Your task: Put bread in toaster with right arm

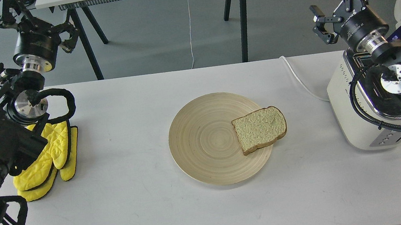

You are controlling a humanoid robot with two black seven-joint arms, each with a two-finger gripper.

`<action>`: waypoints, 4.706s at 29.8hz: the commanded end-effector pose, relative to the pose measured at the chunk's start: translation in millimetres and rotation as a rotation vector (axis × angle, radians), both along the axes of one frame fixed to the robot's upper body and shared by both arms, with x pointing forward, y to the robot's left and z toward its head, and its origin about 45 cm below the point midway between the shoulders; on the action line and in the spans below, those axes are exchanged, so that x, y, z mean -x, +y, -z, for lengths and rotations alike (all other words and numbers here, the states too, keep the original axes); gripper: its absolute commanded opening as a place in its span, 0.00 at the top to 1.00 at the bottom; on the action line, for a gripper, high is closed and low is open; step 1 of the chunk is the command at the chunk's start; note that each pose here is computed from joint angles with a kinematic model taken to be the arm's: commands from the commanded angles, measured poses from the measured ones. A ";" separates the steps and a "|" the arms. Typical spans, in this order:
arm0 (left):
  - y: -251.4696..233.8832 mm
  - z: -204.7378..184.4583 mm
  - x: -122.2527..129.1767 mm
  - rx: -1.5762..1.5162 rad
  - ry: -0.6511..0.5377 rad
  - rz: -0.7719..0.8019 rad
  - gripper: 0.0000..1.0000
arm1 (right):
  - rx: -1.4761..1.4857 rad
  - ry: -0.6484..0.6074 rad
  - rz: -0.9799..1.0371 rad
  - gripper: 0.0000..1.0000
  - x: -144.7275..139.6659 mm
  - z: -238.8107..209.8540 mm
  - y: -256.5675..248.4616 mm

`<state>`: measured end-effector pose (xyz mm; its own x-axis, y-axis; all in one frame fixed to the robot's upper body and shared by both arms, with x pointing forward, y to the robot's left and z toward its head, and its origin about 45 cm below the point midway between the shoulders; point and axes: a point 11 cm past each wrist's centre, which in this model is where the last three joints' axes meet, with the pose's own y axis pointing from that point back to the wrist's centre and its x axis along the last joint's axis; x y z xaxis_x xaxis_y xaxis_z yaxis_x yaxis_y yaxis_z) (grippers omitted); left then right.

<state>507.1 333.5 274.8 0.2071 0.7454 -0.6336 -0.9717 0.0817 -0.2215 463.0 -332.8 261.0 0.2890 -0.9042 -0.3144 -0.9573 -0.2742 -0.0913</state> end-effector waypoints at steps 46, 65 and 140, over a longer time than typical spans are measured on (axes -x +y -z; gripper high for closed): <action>-0.7 0.2 -0.2 0.002 0.000 0.000 0.00 | 0.886 0.188 -0.283 0.61 132.9 188.9 81.8; -0.2 0.4 -0.2 0.002 0.001 -0.001 0.00 | 0.996 0.020 -0.278 0.98 124.4 99.2 25.0; -4.1 1.4 -0.4 0.005 0.002 0.006 0.00 | -0.078 -0.139 0.099 0.01 -2.0 -57.9 -48.1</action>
<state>507.5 329.1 273.2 0.2104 0.7424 -0.6361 -0.9718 0.0883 -0.2185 454.9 -388.1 315.1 0.2342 -0.9328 -0.2738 -0.9595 -0.1763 -0.2199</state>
